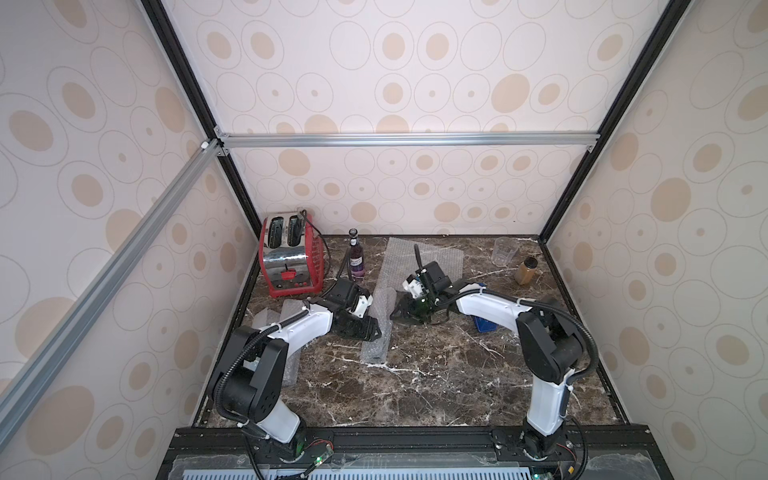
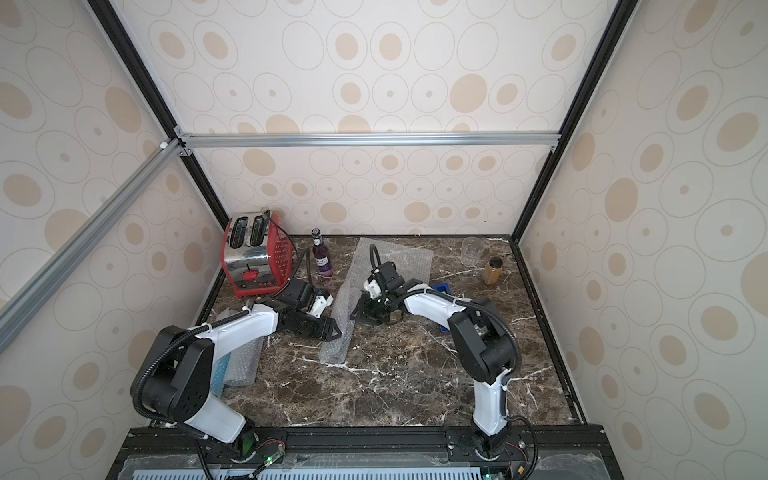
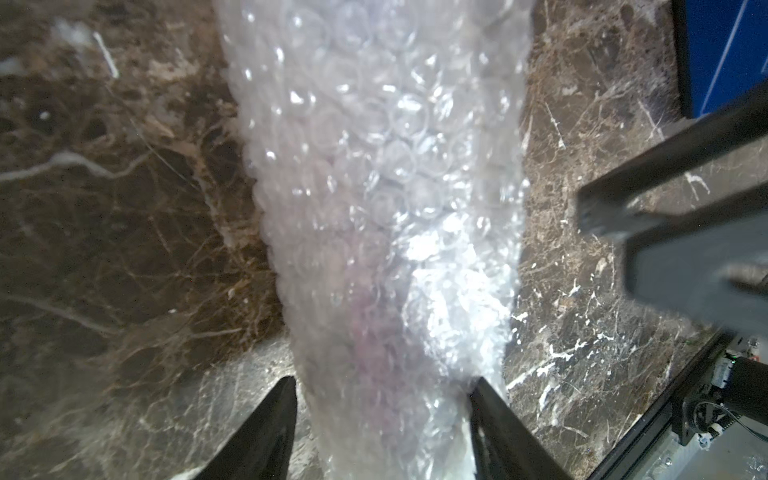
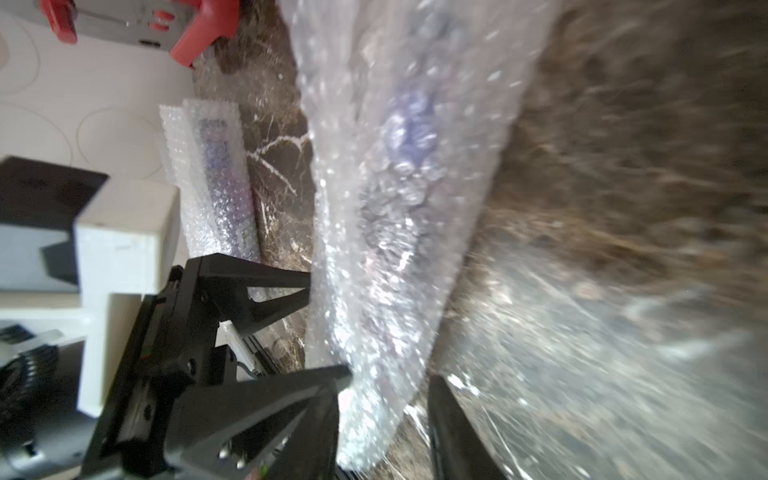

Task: Wrap wine bottles in bubble wrap
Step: Wrap the wine bottle in bubble wrap, then adjust the Tape Cutter at the center of the board, then tear off the tape using the Tape Cutter.

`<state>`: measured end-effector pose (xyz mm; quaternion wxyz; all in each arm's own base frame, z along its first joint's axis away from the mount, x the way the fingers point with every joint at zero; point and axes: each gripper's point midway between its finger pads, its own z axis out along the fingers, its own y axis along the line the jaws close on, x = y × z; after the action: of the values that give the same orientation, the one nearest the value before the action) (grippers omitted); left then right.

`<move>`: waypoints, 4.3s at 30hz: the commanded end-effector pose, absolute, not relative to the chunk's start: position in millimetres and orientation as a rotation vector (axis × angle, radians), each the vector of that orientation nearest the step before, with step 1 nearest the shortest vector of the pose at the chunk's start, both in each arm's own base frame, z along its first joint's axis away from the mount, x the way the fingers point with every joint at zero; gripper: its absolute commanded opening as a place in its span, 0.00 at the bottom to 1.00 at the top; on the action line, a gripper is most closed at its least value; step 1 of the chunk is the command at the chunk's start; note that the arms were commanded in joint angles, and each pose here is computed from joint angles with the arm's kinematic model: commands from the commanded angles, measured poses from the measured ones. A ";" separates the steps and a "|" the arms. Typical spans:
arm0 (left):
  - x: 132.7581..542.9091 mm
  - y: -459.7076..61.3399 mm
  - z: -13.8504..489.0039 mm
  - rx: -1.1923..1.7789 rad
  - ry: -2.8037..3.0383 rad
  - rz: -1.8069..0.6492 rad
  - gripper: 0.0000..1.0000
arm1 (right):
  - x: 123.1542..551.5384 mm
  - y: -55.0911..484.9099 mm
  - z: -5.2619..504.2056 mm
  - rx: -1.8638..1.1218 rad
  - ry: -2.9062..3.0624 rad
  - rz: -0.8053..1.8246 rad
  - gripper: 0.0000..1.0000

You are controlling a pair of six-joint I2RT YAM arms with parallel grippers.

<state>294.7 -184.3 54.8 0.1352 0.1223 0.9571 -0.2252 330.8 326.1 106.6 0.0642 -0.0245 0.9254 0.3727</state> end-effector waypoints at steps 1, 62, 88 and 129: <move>291.2 -171.1 39.7 0.371 2.796 -0.555 0.63 | 329.8 263.7 125.8 -0.101 2.809 0.820 0.44; 289.0 -172.5 41.3 0.419 2.757 -0.539 0.61 | 390.6 56.5 43.8 1.035 2.748 0.276 0.63; 289.7 -177.0 45.6 0.430 2.748 -0.545 0.61 | 371.9 52.1 114.3 0.921 2.440 0.932 0.54; 285.9 -176.8 38.6 0.448 2.770 -0.531 0.60 | 392.6 47.0 65.0 0.961 2.249 1.213 0.17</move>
<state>294.5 -191.9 54.5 0.1645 0.1510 0.9484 -0.2252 395.0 46.8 74.9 0.2142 0.3318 0.8113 0.4311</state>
